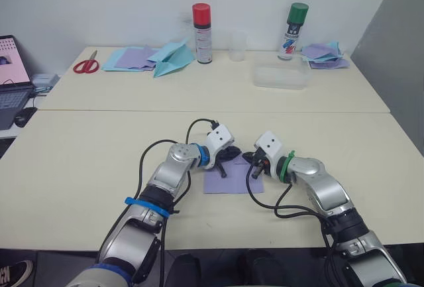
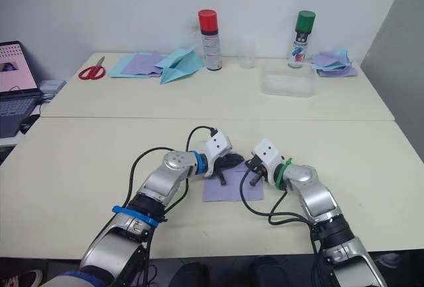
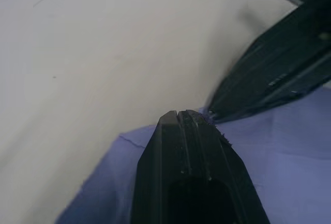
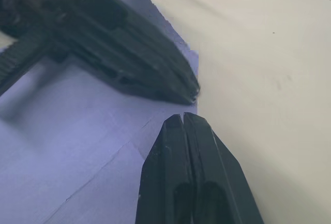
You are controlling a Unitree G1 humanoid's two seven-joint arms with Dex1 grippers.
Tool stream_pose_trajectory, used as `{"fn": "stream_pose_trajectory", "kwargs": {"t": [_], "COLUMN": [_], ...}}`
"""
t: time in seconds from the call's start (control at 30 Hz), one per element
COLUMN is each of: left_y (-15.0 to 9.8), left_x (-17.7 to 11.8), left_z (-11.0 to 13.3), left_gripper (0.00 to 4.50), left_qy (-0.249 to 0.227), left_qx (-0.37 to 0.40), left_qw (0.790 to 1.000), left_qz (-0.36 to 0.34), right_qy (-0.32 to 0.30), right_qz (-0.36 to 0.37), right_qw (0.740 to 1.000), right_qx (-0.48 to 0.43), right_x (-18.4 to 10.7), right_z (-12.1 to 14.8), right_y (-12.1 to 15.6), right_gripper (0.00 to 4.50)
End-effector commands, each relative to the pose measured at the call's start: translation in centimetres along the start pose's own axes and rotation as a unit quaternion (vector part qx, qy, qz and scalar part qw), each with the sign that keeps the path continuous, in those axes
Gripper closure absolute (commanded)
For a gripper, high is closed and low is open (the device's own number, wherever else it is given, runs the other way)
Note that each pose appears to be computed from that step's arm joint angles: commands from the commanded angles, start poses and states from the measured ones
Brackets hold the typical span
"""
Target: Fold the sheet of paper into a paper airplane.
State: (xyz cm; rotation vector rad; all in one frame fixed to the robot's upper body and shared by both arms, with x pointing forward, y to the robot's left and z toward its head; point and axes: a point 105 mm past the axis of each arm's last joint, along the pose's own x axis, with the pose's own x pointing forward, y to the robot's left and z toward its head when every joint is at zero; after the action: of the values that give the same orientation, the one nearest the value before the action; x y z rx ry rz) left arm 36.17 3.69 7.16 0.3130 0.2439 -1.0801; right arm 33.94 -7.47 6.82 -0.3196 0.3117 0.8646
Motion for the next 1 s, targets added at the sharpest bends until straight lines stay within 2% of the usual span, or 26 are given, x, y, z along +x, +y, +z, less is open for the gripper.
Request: {"fn": "stream_pose_trajectory", "kwargs": {"t": [0.03,0.27,0.4,0.53,0.77,0.93,1.0], "left_y": [-0.3,0.4,2.4,4.5,6.1,8.5,8.9], "left_x": [0.5,1.0,0.5,-0.7,-2.9,-6.7,-8.5], "left_z": [2.1,-0.6,-1.8,-2.3,-0.8,3.4,3.9], "left_gripper": [4.5,4.5,4.5,4.5,4.5,4.5,4.5], "left_qy": [-0.031,0.035,0.067,0.073,0.012,-0.114,-0.131], "left_qx": [0.011,0.002,-0.011,-0.023,-0.035,-0.064,-0.062], "left_qw": [0.999,0.999,0.995,0.988,0.983,0.959,0.954], "left_qz": [-0.002,0.021,0.074,0.131,0.178,0.25,0.263], "right_qy": [0.032,0.038,0.04,0.041,0.038,0.031,0.029], "right_qz": [0.008,0.014,0.015,0.014,0.02,0.031,0.033], "right_qw": [0.999,0.999,0.999,0.999,0.999,0.999,0.999], "right_qx": [0.007,0.006,0.004,0.004,0.005,0.001,-0.001], "right_x": [0.0,-0.3,-0.5,-0.4,0.2,1.1,1.4], "right_z": [-1.8,-2.1,-2.3,-2.3,-2.3,-1.9,-1.8], "right_y": [0.6,0.9,1.2,1.4,1.9,2.5,2.5], "right_gripper": [4.46,4.46,4.46,4.46,4.46,4.46,4.46]}}
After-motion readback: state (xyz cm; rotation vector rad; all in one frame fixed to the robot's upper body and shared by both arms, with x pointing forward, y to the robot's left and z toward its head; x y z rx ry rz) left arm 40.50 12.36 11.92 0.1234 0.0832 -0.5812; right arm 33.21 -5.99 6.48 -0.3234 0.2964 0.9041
